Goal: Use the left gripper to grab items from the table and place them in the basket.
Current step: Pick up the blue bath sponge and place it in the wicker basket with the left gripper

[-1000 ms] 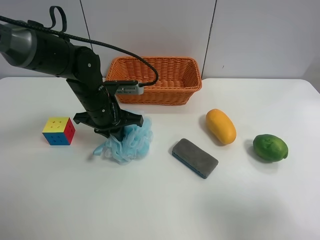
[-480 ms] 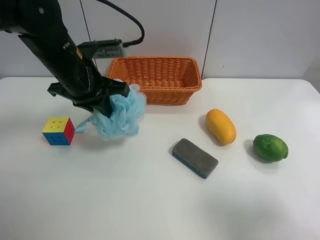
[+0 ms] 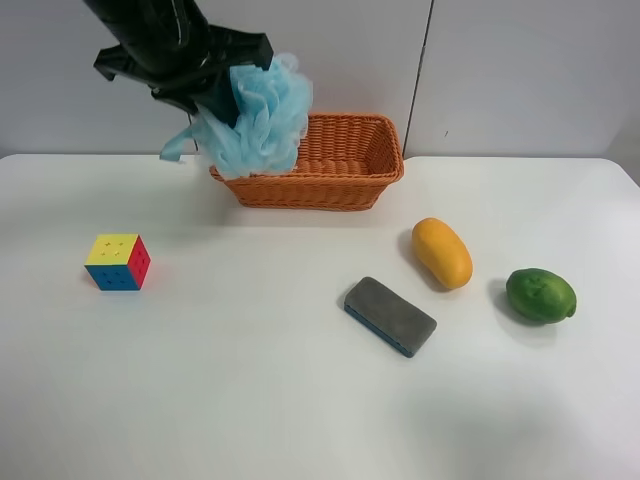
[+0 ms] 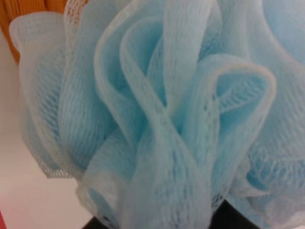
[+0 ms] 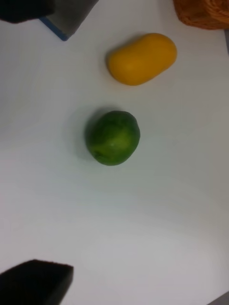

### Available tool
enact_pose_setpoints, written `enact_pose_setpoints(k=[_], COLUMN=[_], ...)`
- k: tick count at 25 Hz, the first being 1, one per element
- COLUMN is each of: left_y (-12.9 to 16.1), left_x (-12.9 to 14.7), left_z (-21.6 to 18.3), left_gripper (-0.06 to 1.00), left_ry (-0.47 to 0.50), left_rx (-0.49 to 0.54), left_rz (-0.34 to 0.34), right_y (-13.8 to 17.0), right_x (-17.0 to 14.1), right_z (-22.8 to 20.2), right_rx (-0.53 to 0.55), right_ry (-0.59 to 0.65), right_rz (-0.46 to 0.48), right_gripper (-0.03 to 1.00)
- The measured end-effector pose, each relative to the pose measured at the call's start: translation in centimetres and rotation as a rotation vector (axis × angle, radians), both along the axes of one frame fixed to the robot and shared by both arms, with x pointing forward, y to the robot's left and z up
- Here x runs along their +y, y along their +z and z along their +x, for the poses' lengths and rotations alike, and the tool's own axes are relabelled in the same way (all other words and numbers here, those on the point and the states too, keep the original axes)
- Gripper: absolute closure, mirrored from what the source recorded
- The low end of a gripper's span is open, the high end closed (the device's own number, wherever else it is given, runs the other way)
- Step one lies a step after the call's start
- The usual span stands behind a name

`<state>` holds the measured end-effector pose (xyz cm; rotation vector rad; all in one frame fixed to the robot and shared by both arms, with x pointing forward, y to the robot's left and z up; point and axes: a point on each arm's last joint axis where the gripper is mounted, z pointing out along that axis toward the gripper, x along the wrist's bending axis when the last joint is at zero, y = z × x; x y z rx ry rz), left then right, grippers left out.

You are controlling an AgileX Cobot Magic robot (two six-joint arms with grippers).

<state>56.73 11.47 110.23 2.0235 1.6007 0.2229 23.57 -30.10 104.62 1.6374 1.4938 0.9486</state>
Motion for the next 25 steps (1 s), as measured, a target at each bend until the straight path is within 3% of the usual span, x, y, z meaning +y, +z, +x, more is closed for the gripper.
enact_pose_setpoints(k=[5, 9, 20, 25], left_y=[1.1, 0.3, -8.7, -10.0], left_x=[-1.9, -3.6, -5.6, -5.8], left_z=[3.8, 6.9, 12.7, 13.6], left_gripper=[0.79, 0.79, 0.8, 0.8], left_ry=[-0.035, -0.071, -0.133, -0.188], left_rx=[-0.07, -0.096, -0.059, -0.115], left_rz=[0.015, 0.029, 0.109, 0.131], right_y=[0.0, 0.0, 0.0, 0.0], right_x=[0.0, 0.0, 0.0, 0.0], right_z=[0.0, 0.0, 0.0, 0.0], right_rx=[0.0, 0.0, 0.0, 0.0], right_ry=[0.0, 0.0, 0.0, 0.0], right_rz=[0.0, 0.0, 0.0, 0.0], right_gripper=[-0.02, -0.02, -0.02, -0.02])
